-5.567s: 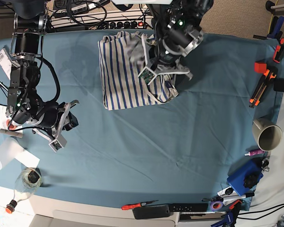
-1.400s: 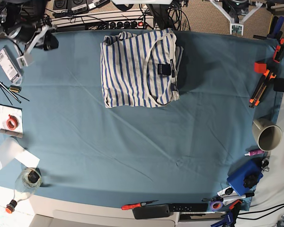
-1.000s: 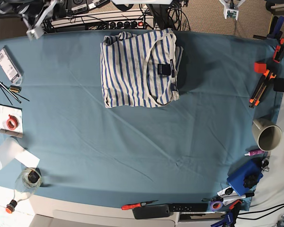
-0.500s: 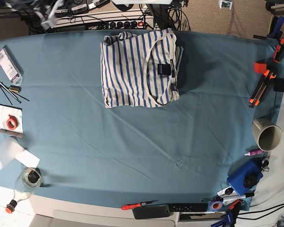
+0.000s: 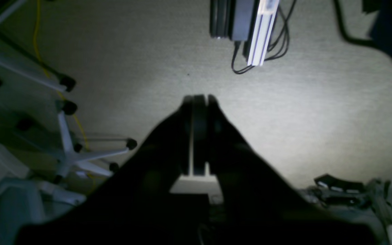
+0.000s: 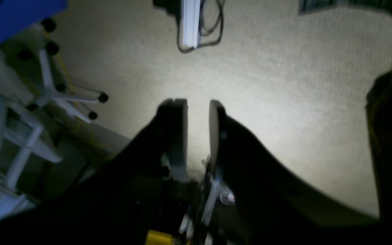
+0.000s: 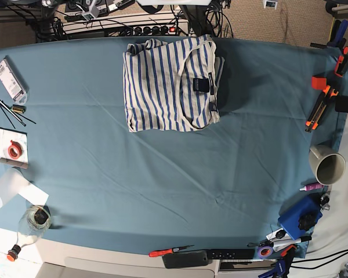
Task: Fold the T-shirt properly
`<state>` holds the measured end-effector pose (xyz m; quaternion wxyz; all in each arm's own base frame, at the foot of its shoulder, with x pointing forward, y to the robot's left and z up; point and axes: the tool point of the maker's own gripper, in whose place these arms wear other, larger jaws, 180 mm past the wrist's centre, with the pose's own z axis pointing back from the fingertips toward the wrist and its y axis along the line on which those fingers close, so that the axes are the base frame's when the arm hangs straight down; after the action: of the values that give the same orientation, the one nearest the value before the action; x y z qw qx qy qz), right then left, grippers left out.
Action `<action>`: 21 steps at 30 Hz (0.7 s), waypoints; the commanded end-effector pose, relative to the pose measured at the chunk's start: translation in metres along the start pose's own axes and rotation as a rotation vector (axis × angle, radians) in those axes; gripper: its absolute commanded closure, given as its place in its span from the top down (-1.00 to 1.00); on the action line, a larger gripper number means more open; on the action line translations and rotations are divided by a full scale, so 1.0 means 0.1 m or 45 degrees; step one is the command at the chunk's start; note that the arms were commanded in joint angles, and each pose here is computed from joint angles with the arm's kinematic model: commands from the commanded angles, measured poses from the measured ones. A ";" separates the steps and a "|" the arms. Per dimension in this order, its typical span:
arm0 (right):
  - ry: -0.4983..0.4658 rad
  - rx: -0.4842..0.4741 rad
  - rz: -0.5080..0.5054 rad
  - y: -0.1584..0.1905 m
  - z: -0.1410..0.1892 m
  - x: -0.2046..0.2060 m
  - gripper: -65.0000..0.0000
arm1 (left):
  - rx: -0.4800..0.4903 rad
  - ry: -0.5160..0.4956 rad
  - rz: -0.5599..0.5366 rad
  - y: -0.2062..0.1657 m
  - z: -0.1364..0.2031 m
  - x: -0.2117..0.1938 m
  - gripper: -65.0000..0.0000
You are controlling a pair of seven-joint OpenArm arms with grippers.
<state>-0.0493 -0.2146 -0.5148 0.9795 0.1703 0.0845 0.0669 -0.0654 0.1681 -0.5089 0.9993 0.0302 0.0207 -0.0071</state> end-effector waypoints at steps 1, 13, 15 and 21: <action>0.008 -0.017 0.002 -0.07 0.00 -0.01 -0.63 | 0.012 0.020 -0.010 0.03 -0.03 -0.08 -1.00; -0.068 0.019 -0.150 -0.32 -0.40 0.43 -0.63 | -0.005 0.006 0.021 0.00 -0.68 -0.11 -1.00; -0.085 -0.014 -0.123 -0.38 -0.46 0.49 -0.63 | -0.008 -0.032 0.026 -0.01 -0.76 -0.08 -1.00; -0.199 -0.150 0.077 -0.47 -0.65 0.71 -0.63 | 0.003 -0.142 -0.024 -0.02 -0.99 -0.05 -1.00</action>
<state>0.0135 -0.2197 -0.6043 0.9888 0.1205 -0.0057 0.0880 -0.0674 0.1704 -0.6090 0.9986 0.0287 -0.0414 -0.0161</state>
